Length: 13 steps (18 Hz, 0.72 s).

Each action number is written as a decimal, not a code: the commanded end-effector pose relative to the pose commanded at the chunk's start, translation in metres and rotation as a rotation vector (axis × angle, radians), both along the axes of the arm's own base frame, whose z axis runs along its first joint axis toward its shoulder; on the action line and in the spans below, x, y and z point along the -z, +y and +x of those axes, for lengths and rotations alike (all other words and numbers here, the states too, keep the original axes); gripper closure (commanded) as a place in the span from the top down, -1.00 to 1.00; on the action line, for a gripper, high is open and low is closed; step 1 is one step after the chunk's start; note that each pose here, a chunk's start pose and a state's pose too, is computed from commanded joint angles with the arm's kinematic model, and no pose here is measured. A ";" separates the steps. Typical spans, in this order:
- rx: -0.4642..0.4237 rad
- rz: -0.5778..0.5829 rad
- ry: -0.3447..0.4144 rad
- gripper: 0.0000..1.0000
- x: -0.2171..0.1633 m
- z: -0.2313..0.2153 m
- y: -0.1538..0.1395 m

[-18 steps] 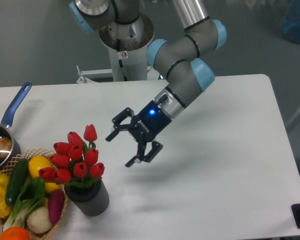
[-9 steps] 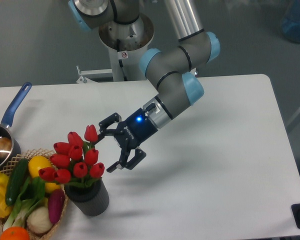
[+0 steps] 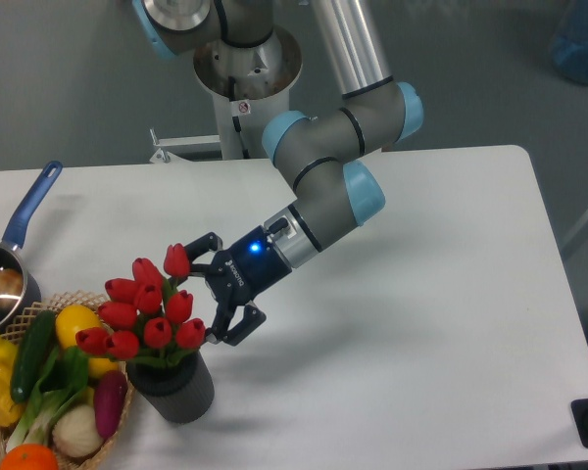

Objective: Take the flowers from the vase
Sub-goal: 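Close the gripper around the tulip stems just above the vase rim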

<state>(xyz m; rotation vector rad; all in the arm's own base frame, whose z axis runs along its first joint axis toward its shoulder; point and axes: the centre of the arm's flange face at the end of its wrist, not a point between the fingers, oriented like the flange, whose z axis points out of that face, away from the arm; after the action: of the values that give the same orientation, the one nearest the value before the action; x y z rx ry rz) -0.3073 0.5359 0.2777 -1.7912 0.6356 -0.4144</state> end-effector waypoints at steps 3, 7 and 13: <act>0.011 0.019 -0.013 1.00 -0.002 0.003 0.005; 0.016 0.021 -0.018 0.54 -0.001 0.005 0.007; 0.014 0.011 -0.026 -0.74 0.005 0.004 0.006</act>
<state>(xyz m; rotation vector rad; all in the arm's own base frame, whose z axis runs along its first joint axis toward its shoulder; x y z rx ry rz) -0.3029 0.5423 0.2726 -1.7696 0.6312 -0.4423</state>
